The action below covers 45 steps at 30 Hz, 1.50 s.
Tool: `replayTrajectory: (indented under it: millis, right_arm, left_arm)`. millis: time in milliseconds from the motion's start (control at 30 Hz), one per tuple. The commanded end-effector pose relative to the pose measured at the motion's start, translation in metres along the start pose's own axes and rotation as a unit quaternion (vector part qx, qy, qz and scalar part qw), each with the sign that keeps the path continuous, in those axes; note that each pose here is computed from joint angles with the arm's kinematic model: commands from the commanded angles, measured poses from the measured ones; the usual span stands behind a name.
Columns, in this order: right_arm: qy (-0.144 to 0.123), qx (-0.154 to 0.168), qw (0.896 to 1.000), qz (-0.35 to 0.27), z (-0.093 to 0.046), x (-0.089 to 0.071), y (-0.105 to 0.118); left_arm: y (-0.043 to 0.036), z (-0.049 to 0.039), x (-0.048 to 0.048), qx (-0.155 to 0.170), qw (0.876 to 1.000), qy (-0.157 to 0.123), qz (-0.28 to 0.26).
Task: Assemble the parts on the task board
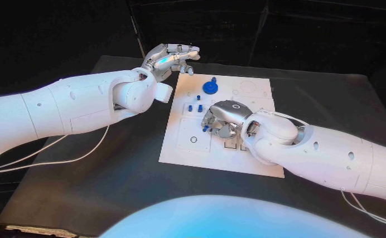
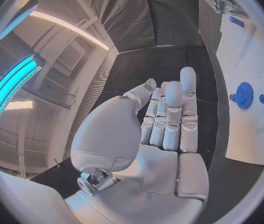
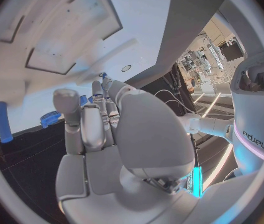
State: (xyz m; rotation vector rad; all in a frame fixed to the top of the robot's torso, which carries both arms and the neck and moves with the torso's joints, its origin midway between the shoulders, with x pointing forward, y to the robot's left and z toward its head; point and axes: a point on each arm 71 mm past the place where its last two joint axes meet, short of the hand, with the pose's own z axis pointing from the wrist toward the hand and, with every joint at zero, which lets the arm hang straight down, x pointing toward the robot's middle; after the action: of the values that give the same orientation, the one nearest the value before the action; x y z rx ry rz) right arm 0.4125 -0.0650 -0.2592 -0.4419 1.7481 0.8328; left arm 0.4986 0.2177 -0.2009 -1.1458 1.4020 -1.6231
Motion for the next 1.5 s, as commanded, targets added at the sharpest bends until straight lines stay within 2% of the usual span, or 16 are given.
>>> replayTrajectory:
  millis: [33, 800, 1500]
  right_arm:
    - [-0.011, -0.002, 1.0, -0.002, 0.0, -0.0016, 0.0017]
    - [0.001, 0.013, 1.0, -0.015, -0.0005, 0.0007, -0.0009]
    - [0.016, 0.004, 1.0, -0.012, 0.0051, 0.0038, 0.0056]
  left_arm:
    - [-0.0014, 0.0008, 0.0016, 0.003, 1.0, 0.007, -0.004]
    - [-0.0009, 0.0013, 0.003, 0.001, 1.0, 0.01, -0.006]
    - [-0.0004, 0.001, 0.0038, -0.003, 1.0, 0.015, -0.008]
